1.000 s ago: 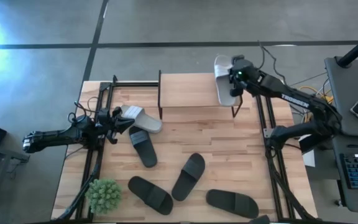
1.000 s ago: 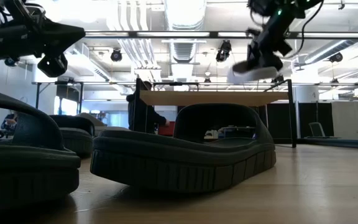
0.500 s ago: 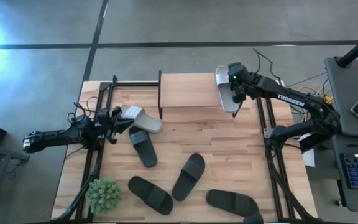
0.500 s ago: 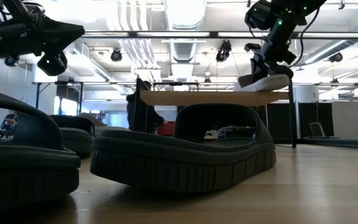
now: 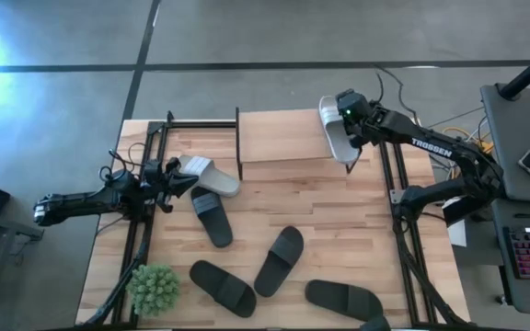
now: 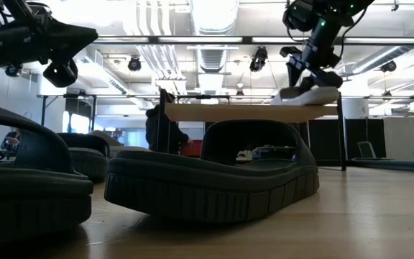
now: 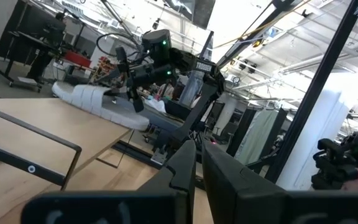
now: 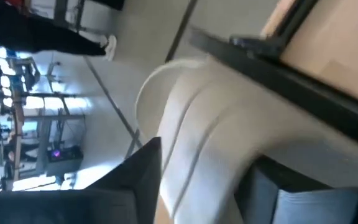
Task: Pick and place slides into the shelf
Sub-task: Put the gray slide on the shelf
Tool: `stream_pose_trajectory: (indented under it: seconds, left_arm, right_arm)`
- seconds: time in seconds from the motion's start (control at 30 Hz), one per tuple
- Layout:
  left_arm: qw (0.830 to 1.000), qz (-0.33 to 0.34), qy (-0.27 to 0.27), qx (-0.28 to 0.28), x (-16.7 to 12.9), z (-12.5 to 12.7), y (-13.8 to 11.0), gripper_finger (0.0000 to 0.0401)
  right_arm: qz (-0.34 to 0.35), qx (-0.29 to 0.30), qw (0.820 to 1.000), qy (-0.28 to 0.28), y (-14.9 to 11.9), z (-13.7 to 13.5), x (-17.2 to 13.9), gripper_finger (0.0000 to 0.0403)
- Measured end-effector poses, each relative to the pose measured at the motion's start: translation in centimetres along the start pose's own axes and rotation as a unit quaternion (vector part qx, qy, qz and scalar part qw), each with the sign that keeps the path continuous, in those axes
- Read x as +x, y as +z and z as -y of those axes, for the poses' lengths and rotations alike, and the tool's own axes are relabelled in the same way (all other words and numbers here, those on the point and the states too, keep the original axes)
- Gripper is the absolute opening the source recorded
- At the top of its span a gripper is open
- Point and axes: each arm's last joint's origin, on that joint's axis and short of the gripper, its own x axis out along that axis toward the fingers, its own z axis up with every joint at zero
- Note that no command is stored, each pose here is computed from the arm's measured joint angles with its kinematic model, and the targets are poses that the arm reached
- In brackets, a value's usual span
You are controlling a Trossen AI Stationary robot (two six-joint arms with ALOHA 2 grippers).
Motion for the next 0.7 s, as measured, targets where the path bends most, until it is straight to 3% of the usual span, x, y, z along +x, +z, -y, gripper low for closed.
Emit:
stream_pose_trajectory:
  seconds: [0.23,0.4,0.7]
  left_arm:
    - [1.000,0.001,0.000,0.000,0.0,0.0,0.0,0.0013]
    - [1.000,0.002,-0.002,-0.009,0.0,0.0,0.1,0.0013]
    - [1.000,0.001,-0.001,-0.012,0.0,0.0,0.0,0.0013]
  right_arm:
    - [-0.029,-0.028,0.999,0.005,0.0,-0.7,-0.7,0.0195]
    - [-0.035,-0.141,0.988,0.046,0.5,-2.5,-2.6,0.0196]
    - [-0.027,-0.184,0.983,0.003,1.4,-2.9,-4.2,0.0196]
